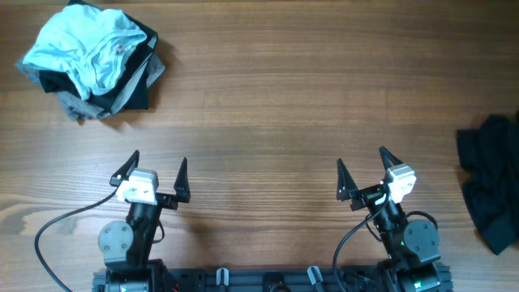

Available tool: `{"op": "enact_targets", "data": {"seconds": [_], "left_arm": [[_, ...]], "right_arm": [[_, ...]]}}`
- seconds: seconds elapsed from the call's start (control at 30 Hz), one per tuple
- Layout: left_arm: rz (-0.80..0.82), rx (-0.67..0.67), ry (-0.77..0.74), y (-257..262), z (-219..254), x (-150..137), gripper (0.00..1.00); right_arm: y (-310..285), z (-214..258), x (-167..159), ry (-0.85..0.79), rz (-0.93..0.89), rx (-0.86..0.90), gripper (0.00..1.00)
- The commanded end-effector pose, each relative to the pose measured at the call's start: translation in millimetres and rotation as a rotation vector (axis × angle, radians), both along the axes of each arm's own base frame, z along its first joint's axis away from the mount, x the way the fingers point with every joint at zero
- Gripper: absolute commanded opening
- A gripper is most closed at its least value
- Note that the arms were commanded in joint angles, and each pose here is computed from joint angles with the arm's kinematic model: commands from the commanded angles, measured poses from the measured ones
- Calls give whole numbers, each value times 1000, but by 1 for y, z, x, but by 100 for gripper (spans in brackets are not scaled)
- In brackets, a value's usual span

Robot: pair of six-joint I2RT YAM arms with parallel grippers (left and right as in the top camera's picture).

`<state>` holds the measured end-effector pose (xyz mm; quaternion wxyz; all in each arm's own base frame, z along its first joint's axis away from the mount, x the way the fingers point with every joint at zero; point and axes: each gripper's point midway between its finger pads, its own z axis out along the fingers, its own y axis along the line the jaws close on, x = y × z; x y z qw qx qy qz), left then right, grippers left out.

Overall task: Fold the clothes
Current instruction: 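Move the right gripper toward the black T-shirt at the right edge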

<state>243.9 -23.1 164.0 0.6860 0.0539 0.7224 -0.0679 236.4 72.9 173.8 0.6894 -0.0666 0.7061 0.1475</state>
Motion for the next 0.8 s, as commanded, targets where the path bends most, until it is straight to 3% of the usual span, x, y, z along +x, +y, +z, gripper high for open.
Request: {"op": "enact_targets", "data": {"seconds": [0.0,0.7,0.77], "left_arm": [[-15,-14,5,-3,-2,0,100],[-13,-11,4,-3,-2,0,100],[49,70,-26,9,3,2,100]], "right_arm": [[3,0,-1,3,14,17,100],[3,0,-1,3,14,17,100],[3,0,-1,3,14,17,100]]}}
